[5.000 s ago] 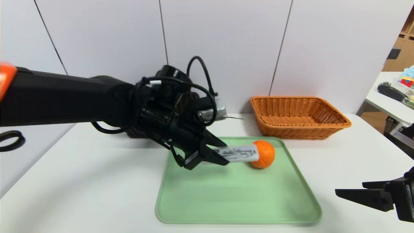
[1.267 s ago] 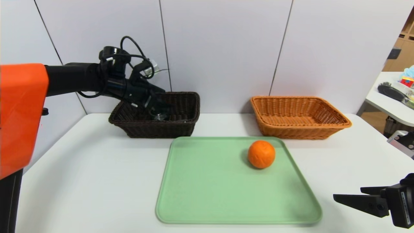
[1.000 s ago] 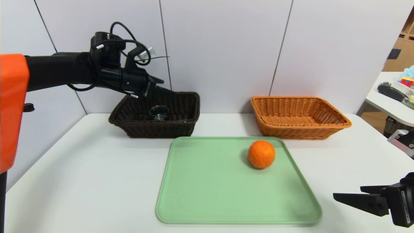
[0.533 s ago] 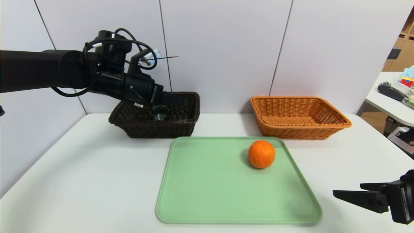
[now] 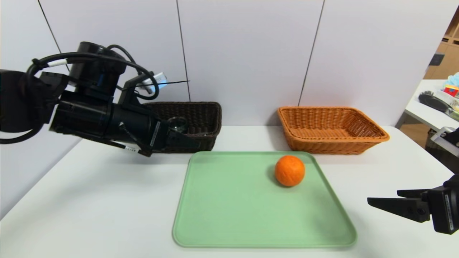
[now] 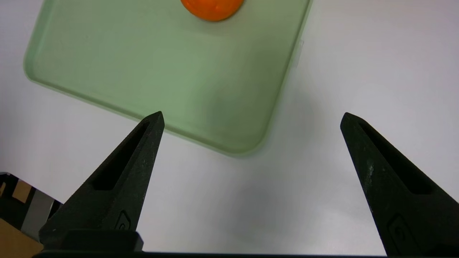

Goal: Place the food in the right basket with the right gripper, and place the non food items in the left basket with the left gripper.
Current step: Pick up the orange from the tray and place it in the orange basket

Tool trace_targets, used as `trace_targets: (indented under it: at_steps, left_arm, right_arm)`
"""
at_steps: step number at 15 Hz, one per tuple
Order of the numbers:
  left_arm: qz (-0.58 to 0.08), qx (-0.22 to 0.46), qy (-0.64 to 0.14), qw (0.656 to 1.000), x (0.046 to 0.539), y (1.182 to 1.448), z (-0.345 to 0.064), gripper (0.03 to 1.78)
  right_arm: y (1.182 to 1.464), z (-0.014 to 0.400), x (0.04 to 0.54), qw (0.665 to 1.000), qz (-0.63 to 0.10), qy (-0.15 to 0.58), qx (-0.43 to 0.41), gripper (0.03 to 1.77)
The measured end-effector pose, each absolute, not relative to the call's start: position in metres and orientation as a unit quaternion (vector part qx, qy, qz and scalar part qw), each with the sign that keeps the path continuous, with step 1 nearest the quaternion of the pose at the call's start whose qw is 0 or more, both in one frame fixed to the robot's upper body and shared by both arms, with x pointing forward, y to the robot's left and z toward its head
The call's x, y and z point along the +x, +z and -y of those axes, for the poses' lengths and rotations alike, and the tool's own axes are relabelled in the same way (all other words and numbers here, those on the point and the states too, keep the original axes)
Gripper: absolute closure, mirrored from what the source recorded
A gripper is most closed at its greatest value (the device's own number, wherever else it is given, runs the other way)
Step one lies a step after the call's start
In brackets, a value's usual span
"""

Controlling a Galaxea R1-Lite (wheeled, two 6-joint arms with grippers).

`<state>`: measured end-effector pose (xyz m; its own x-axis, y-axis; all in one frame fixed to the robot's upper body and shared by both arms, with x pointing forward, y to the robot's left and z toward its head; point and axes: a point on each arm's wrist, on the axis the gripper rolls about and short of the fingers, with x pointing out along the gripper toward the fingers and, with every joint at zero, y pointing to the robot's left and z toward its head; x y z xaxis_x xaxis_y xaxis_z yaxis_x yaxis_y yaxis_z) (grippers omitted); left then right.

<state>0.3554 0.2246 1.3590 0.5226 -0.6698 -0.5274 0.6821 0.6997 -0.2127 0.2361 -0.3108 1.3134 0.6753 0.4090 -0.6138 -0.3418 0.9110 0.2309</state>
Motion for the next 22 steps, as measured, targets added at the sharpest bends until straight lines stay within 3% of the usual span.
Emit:
trace_targets:
  at_steps: [5, 12, 22]
  left_arm:
    - [-0.329, 0.037, -0.334, 0.883, 0.305, 1.339, -0.229, 0.12]
    - [-0.324, 0.047, -0.352, 0.877, 0.274, 1.327, -0.229, 0.12]
    - [-0.320, 0.052, -0.359, 0.875, 0.269, 1.326, -0.230, 0.12]
  right_arm:
    - [1.319, 0.293, 0.261, 0.913, -0.327, 0.243, 0.030, 0.10]
    - [1.320, 0.258, 0.304, 0.895, -0.348, 0.278, 0.033, 0.10]
    - [1.302, 0.192, 0.342, 0.898, -0.414, 0.147, 0.003, 0.10]
